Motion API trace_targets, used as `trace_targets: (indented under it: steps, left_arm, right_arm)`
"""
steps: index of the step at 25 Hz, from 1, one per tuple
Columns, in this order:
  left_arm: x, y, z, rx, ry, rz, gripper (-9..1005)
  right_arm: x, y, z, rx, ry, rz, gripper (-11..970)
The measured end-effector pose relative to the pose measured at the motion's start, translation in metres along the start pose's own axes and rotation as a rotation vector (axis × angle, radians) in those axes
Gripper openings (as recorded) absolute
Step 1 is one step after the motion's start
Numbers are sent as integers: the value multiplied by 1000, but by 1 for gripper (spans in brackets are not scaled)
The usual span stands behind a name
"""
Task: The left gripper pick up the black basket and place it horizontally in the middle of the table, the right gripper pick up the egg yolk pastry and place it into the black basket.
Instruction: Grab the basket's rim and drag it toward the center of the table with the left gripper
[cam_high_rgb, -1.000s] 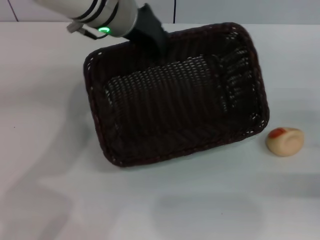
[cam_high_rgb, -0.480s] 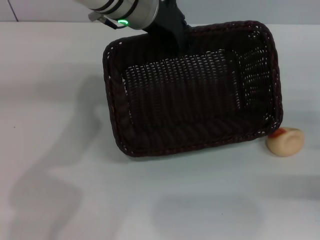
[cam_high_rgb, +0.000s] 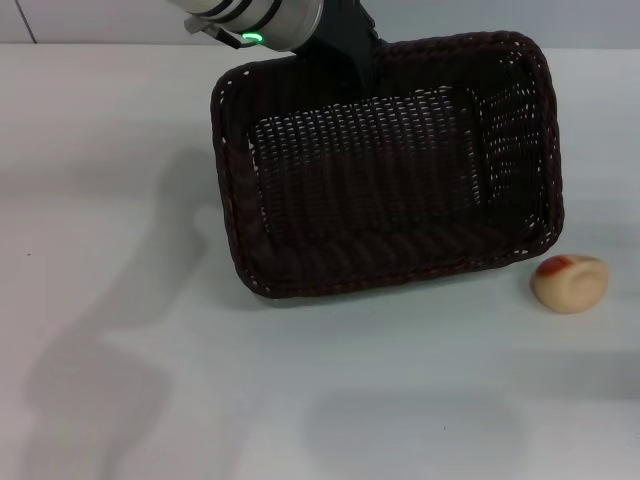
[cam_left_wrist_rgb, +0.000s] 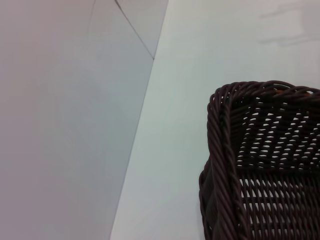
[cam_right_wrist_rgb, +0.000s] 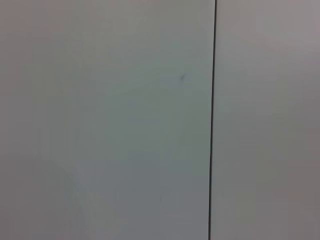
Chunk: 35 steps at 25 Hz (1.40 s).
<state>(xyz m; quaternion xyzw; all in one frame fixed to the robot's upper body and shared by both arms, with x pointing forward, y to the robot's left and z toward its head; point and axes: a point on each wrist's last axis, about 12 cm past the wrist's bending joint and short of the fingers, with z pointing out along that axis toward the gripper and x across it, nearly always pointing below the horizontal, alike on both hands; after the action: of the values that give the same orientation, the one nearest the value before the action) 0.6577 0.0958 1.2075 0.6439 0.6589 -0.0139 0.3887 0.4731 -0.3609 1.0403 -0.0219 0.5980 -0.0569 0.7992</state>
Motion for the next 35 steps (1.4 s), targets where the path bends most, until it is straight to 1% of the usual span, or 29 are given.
trace_targets:
  steps: [4, 6, 12, 14, 16, 20, 24, 29, 33, 35]
  left_arm:
    - [0, -1, 3, 3, -10, 18, 189]
    - [-2, -5, 6, 28, -41, 29, 189]
    - [-4, -6, 13, 59, -45, 27, 193]
    - [-4, -2, 15, 33, -48, -3, 197]
    - [-2, 5, 14, -33, -64, -46, 202]
    - [1, 8, 14, -68, -70, -63, 212]
    - [3, 6, 16, -68, -61, -60, 221]
    - [6, 3, 20, -71, -48, -47, 443]
    - [8, 4, 21, -110, -55, -46, 464]
    - [8, 3, 23, -123, -56, -35, 474]
  right_arm:
    - [0, 1, 0, 0, 0, -1, 694]
    - [0, 1, 0, -1, 0, -1, 694]
    - [0, 1, 0, -3, 1, -4, 693]
    - [0, 1, 0, -3, 2, -5, 693]
    - [1, 0, -3, -4, 7, -8, 693]
    - [1, 1, -4, -10, 9, -11, 693]
    - [1, 0, -4, -10, 8, -13, 693]
    - [0, 0, -4, -12, 5, -15, 693]
    - [0, 1, -4, -21, 2, -15, 693]
    - [0, 1, -4, -23, 2, -15, 693]
